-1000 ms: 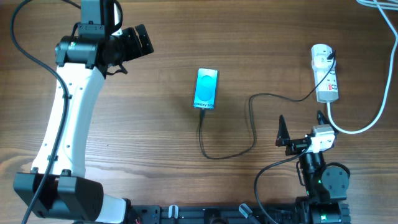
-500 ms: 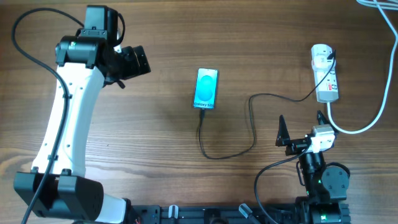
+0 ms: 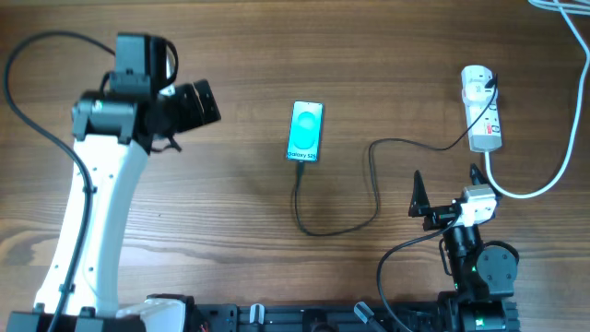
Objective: Plug charger to phone and switch on socket
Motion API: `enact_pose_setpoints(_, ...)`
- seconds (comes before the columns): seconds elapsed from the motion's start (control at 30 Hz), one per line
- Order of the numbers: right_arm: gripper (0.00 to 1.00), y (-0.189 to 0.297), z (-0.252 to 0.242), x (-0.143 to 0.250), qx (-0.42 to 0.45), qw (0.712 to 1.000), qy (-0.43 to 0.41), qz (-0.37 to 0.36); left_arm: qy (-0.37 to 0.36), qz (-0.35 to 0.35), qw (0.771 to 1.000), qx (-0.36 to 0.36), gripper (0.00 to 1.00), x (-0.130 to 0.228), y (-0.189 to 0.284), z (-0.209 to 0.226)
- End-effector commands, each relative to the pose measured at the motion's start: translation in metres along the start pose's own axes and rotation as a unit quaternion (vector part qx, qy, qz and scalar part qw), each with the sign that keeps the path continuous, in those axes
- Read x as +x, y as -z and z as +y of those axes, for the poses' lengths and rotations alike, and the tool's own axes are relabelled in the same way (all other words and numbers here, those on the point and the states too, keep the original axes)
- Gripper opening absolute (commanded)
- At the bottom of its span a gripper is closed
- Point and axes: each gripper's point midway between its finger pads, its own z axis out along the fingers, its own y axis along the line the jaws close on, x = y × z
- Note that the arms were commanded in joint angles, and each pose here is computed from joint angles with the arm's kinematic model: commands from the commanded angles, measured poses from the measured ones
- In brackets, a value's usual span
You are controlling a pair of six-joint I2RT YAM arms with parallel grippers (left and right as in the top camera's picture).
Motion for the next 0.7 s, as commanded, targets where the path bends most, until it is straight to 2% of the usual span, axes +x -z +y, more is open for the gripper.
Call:
enact_pose_setpoints(0.0, 1.00, 0.000, -0.001, -0.001, 0.003, 1.000, -0.009, -0.003, 0.004, 0.005, 1.000, 0.025, 1.00, 0.026, -0.011, 0.003)
enact_pose_setpoints(0.33, 1.00, 0.000, -0.001, -0.001, 0.003, 1.000, -0.009, -0.003, 0.002, -0.053, 0.998, 0.040, 1.00, 0.030, 0.024, 0.007)
enact_pose_setpoints(0.67, 1.00, 0.000, -0.001, -0.001, 0.003, 1.000, -0.009, -0.003, 0.003, -0.026, 0.999, 0.029, 1.00, 0.074, 0.016, 0.025)
